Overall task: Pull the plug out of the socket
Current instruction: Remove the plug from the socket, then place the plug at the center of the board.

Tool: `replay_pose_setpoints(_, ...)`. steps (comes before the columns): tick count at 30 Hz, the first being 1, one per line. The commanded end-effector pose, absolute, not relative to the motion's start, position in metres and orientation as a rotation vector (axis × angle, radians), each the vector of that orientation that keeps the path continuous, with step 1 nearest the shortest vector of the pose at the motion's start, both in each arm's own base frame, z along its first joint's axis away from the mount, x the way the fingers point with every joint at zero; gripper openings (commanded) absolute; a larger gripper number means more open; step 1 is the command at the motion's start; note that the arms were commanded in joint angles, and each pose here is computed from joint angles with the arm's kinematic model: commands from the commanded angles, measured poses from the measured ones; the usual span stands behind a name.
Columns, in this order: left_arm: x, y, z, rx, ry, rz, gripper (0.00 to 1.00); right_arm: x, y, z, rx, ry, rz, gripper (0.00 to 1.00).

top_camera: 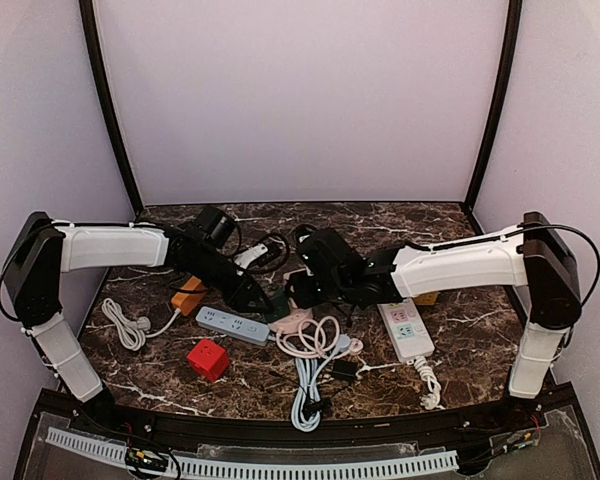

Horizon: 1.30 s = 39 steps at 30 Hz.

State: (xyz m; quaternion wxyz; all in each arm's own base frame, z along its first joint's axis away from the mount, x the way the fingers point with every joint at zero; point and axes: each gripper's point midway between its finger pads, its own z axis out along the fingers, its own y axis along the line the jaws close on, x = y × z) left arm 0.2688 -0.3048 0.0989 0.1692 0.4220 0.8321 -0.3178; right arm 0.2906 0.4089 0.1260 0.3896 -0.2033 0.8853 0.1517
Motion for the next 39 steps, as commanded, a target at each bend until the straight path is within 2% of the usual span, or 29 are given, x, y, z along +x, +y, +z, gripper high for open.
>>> replay_pose_setpoints(1, 0.260, -0.262, 0.057, 1.215, 2.590, -0.558, 0.01, 0.317, 0.408, 0.172, -0.348, 2.195, 0.495, 0.00)
replay_pose_setpoints(8, 0.260, -0.260, 0.055, 1.254, 2.581, -0.467, 0.00, 0.330, 0.401, 0.176, -0.316, 2.196, 0.503, 0.00)
replay_pose_setpoints(16, 0.262, -0.266, 0.065, 1.223, 2.552, -0.513, 0.01, 0.333, 0.364, 0.195, -0.273, 2.138, 0.399, 0.00)
replay_pose_setpoints(22, 0.263, -0.278, 0.085, 1.193, 2.478, -0.607, 0.01, 0.345, 0.290, 0.200, -0.172, 2.164, 0.245, 0.00)
replay_pose_setpoints(30, 0.272, -0.297, 0.132, 1.141, 2.353, -0.710, 0.01, 0.344, 0.161, 0.186, 0.035, 2.328, -0.003, 0.00)
replay_pose_setpoints(34, 0.278, -0.303, 0.150, 1.133, 2.316, -0.726, 0.01, 0.328, 0.112, 0.167, 0.158, 2.442, 0.039, 0.00)
replay_pose_setpoints(39, 0.274, -0.295, 0.142, 1.143, 2.331, -0.691, 0.01, 0.296, 0.086, 0.142, 0.238, 2.557, 0.123, 0.00)
